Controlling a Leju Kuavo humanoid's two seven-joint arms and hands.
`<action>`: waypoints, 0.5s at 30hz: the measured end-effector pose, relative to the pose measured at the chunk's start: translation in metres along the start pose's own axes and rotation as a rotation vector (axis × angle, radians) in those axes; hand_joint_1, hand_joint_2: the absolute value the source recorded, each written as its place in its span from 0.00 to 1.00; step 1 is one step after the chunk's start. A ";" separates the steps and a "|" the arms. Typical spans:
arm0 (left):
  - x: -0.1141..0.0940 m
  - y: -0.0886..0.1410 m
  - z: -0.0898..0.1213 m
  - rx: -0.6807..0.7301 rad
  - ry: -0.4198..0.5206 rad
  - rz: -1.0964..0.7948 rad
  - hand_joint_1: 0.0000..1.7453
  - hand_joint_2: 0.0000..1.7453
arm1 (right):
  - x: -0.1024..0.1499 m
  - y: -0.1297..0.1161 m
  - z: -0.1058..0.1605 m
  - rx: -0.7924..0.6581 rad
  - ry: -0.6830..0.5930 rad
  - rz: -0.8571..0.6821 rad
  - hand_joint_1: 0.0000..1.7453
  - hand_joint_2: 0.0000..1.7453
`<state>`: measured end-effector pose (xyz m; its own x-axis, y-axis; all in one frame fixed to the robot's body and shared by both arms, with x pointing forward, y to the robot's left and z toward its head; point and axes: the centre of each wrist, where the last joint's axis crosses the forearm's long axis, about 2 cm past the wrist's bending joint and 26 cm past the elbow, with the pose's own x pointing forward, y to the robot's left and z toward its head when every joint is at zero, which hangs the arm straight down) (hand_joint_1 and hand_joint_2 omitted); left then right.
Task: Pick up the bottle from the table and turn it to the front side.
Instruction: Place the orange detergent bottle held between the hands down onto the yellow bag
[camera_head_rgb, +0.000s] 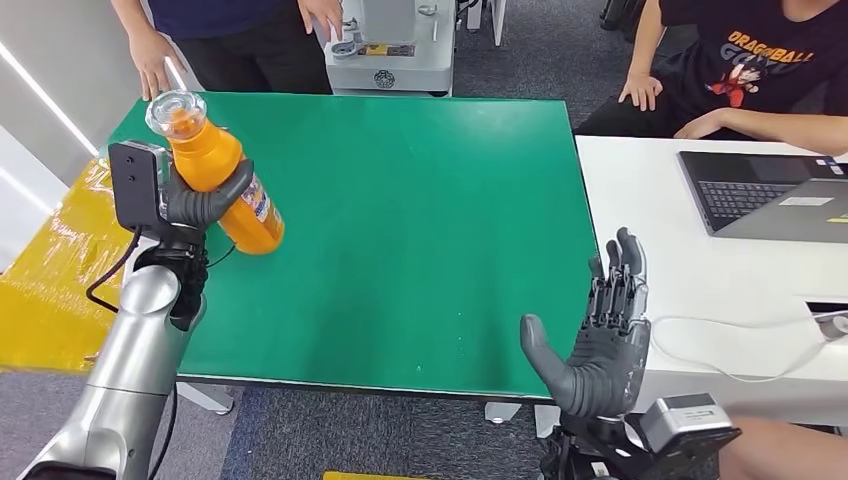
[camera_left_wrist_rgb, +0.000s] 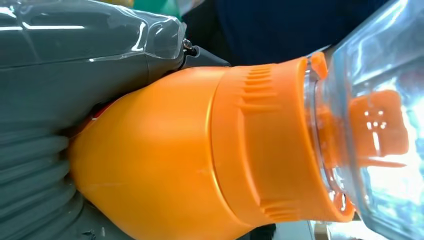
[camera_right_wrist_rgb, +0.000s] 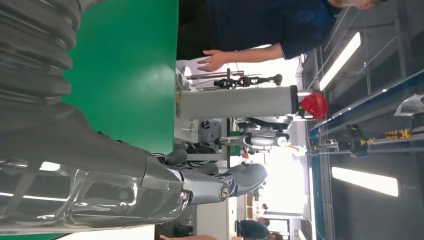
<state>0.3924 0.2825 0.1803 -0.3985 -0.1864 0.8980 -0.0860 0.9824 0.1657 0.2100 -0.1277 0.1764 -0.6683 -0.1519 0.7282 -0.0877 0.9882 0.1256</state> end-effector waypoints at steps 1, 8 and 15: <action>0.002 0.002 -0.003 -0.007 -0.014 -0.033 1.00 1.00 | 0.001 0.001 0.000 0.004 -0.001 0.000 0.00 1.00; 0.018 0.014 -0.037 -0.087 -0.146 -0.334 1.00 1.00 | 0.006 0.005 -0.001 0.017 -0.003 -0.004 0.00 1.00; 0.027 0.037 -0.069 -0.180 -0.214 -0.676 1.00 1.00 | 0.010 0.007 -0.003 0.032 0.001 -0.029 0.00 1.00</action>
<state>0.4418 0.3150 0.2388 -0.4828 -0.7328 0.4795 -0.2325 0.6352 0.7366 0.2051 -0.1225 0.1863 -0.6641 -0.1808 0.7255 -0.1309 0.9835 0.1253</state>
